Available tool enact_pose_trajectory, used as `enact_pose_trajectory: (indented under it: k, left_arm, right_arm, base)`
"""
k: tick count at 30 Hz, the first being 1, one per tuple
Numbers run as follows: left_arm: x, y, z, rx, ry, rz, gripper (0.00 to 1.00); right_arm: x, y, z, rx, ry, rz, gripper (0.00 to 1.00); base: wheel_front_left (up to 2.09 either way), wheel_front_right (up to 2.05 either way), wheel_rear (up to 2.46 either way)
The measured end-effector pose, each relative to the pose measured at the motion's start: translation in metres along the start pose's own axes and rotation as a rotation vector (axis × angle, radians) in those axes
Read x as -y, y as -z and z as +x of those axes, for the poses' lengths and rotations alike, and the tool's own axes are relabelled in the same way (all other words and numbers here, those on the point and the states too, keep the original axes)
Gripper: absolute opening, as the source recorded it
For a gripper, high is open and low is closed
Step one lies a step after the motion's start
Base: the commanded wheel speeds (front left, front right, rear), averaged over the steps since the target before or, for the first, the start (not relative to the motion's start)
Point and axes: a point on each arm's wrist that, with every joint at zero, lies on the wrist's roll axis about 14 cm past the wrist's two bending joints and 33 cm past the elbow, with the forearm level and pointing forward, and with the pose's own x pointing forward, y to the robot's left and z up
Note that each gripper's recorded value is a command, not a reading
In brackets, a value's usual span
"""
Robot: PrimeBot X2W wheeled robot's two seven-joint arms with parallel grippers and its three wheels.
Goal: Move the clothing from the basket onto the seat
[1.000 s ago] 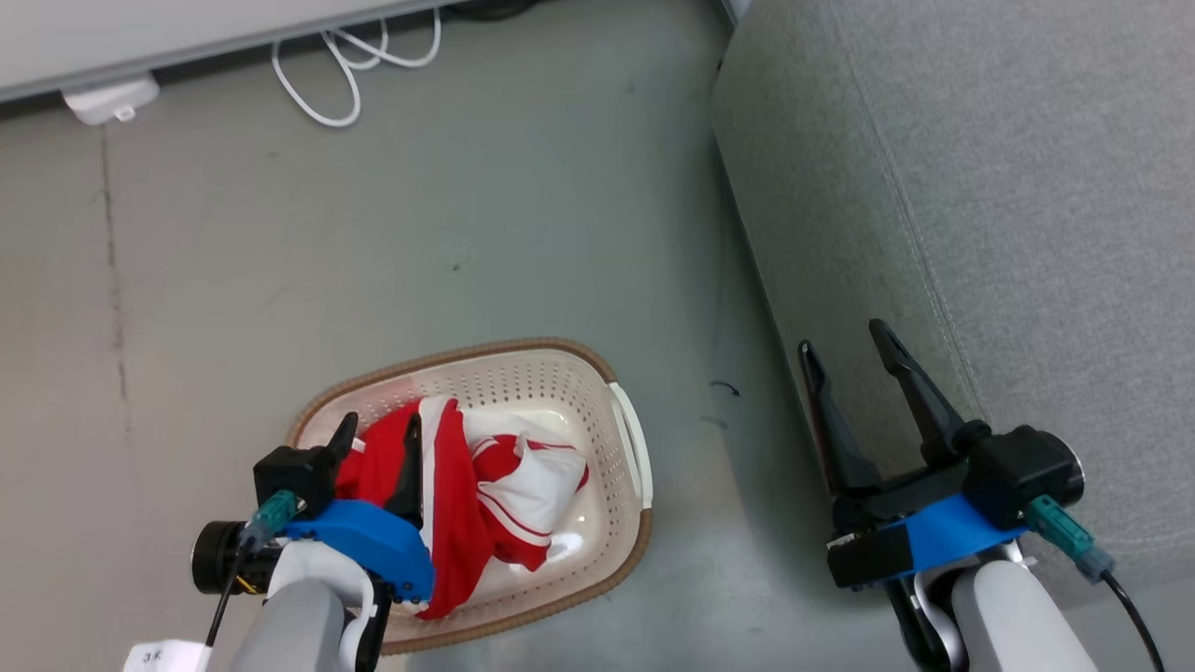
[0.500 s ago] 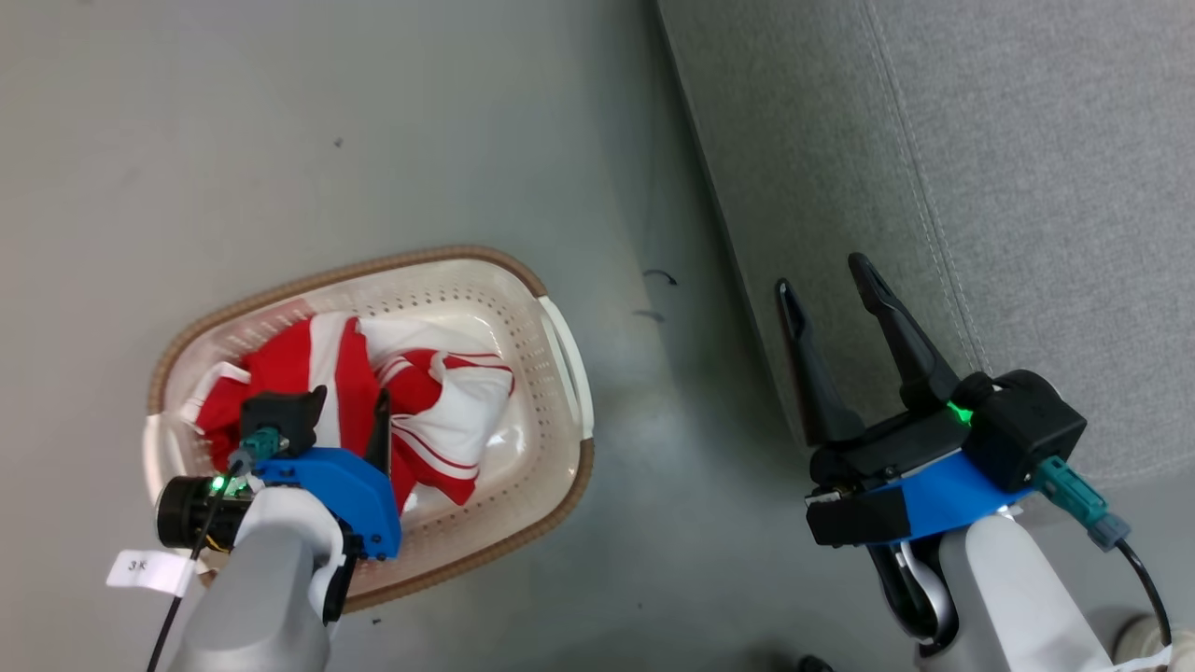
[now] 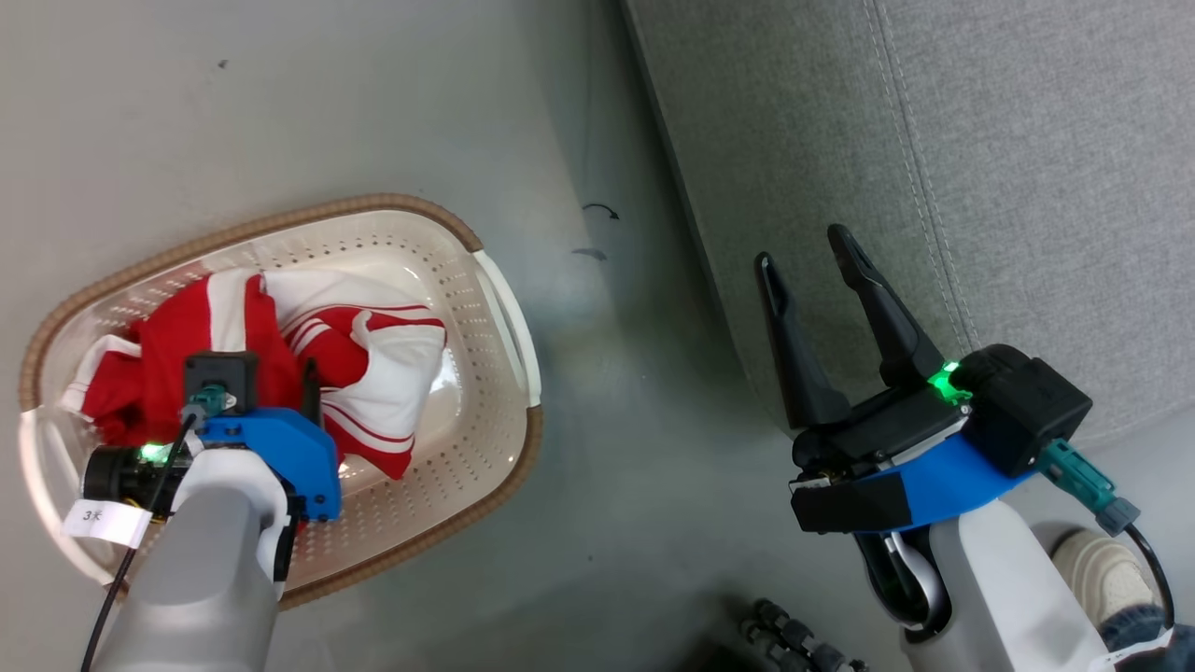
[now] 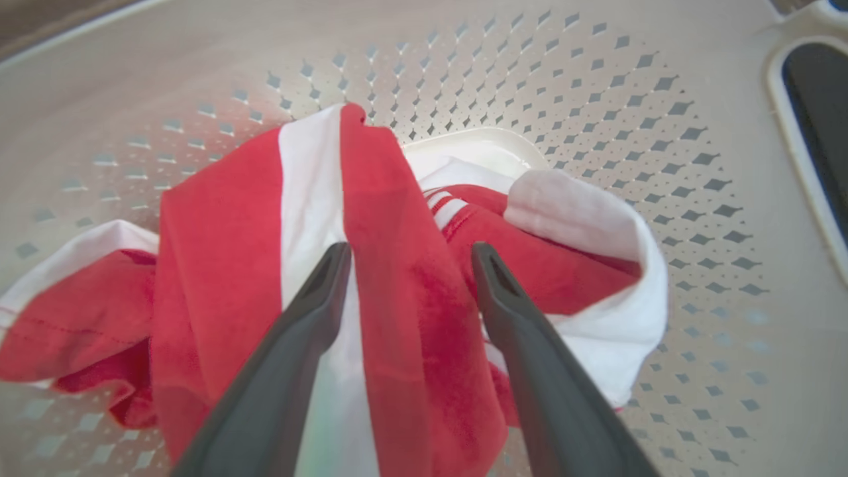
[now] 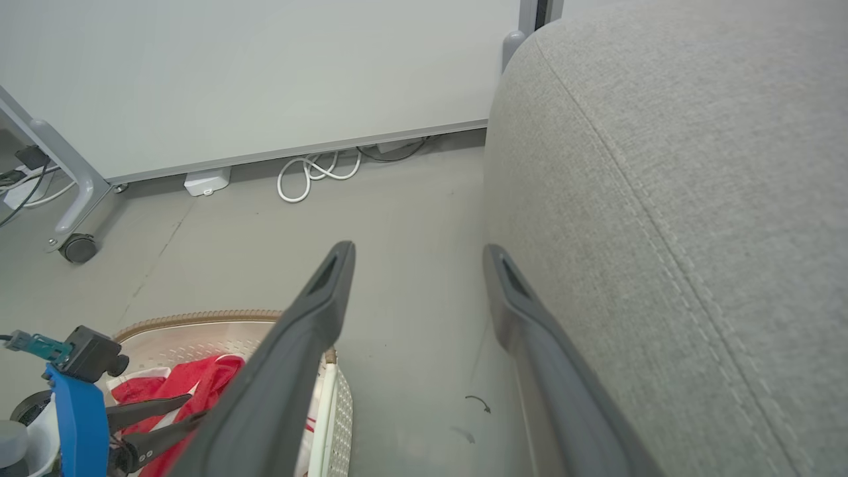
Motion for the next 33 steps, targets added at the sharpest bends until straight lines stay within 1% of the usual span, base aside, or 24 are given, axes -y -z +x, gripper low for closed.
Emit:
enact_pose_trajectory:
  k: [7,14,15,16,17,25,33]
  left_arm:
    - [-0.015,0.003,0.014,-0.022,-0.061,0.019,1.0]
    - [-0.022,0.018,0.018,-0.101,-0.096,0.001,1.0]
    - [-0.023,0.018,0.018,-0.102,-0.097,-0.002,0.9]
    - [-0.023,0.017,0.019,-0.104,-0.098,-0.005,0.11]
    - [-0.023,0.018,0.019,-0.11,-0.094,-0.009,0.0]
    - [-0.02,0.019,0.016,-0.124,-0.085,-0.044,0.0]
    - [-0.02,0.011,0.009,-0.096,-0.082,-0.067,0.0]
  right_arm:
    - [0.002,0.01,0.001,-0.027,0.008,0.012,1.0]
    - [0.001,0.015,0.002,-0.04,0.004,0.017,1.0]
    - [0.001,0.015,0.003,-0.039,0.004,0.017,1.0]
    - [0.001,0.015,0.003,-0.039,0.003,0.017,1.0]
    - [0.001,0.015,0.003,-0.039,0.003,0.017,1.0]
    - [-0.001,0.014,0.004,-0.036,-0.004,0.023,1.0]
    - [-0.006,0.008,0.005,-0.019,-0.018,0.024,1.0]
  base:
    - [0.0,0.0,0.0]
    - [0.0,0.0,0.0]
    - [0.0,0.0,0.0]
    - [0.0,0.0,0.0]
    - [0.0,0.0,0.0]
    - [0.0,0.0,0.0]
    - [0.0,0.0,0.0]
